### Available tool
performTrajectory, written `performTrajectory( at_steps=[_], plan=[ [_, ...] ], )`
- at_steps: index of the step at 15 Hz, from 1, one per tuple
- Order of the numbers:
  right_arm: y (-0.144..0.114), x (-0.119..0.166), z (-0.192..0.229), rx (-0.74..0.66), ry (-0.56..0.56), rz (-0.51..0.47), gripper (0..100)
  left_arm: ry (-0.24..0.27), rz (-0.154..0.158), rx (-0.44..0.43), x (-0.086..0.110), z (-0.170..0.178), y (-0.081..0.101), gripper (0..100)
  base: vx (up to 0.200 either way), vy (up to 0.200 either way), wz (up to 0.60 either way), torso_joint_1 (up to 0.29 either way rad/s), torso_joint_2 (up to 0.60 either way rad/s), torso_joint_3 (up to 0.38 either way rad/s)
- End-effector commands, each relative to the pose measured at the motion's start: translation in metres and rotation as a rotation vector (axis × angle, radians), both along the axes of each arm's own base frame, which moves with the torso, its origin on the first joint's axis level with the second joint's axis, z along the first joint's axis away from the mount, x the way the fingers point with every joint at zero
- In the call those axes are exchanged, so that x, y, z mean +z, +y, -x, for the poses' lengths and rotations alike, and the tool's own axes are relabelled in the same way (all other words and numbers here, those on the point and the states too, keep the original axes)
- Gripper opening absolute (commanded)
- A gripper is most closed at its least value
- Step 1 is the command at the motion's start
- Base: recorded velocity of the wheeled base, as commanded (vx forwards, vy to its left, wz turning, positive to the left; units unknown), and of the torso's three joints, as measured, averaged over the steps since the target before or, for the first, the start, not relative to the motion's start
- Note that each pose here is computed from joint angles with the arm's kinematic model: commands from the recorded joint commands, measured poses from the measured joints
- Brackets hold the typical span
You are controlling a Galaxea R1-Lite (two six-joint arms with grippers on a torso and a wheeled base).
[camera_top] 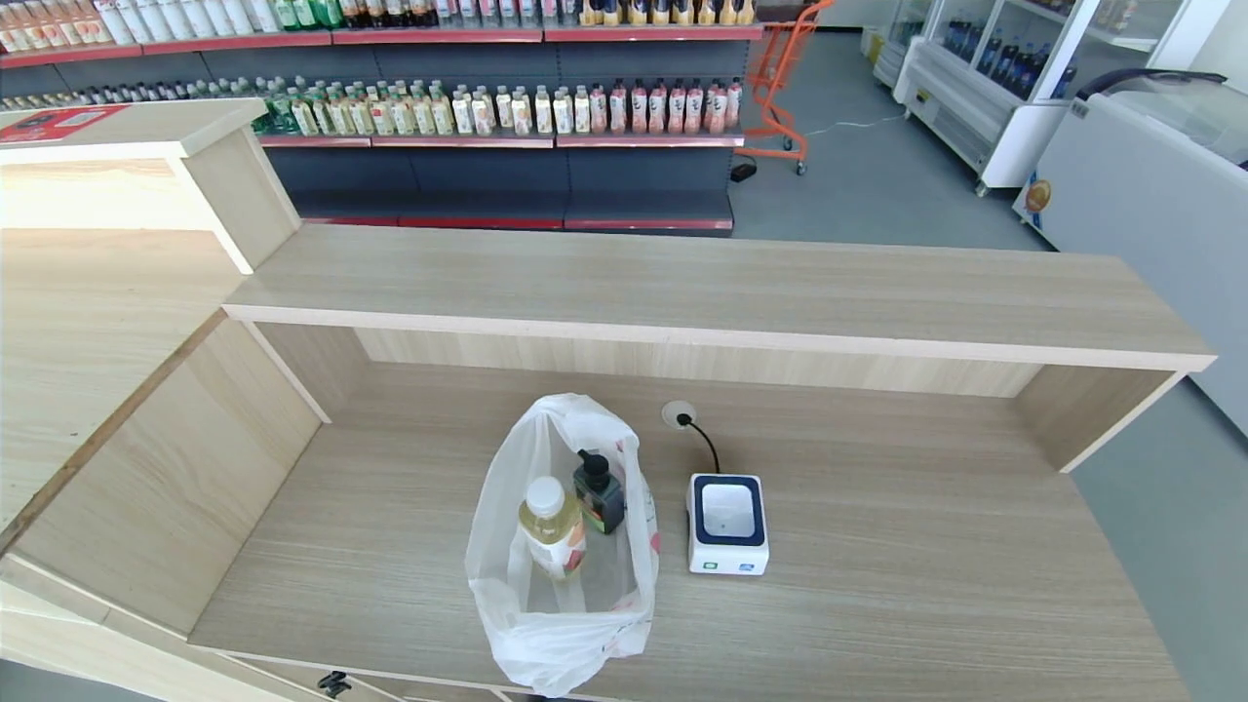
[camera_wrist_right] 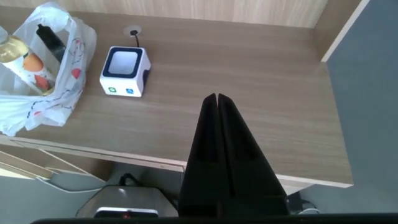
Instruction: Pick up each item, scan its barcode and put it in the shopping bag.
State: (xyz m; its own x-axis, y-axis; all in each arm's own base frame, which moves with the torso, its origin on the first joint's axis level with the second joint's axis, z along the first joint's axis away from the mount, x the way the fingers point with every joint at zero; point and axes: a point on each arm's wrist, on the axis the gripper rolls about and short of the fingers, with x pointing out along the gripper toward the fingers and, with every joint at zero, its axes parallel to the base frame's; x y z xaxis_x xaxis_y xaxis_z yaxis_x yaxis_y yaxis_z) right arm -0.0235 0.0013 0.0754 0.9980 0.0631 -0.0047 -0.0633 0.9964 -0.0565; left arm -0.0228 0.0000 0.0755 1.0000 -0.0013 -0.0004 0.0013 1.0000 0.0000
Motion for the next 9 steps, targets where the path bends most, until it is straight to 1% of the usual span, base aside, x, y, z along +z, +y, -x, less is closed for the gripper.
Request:
performTrajectory(
  at_steps=[1,9],
  plan=[
    [0.0,-0.0001,-0.0003,0.001,0.005,-0.002,0,0.0,0.0,0.001,0.0,0.0,0.0,100,0.0,0.0,0.0,0.0,0.0,0.0],
    [0.0,-0.0001,-0.0003,0.001,0.004,0.001,0,0.0,0.0,0.001,0.0,0.0,0.0,100,0.0,0.0,0.0,0.0,0.0,0.0]
  ],
)
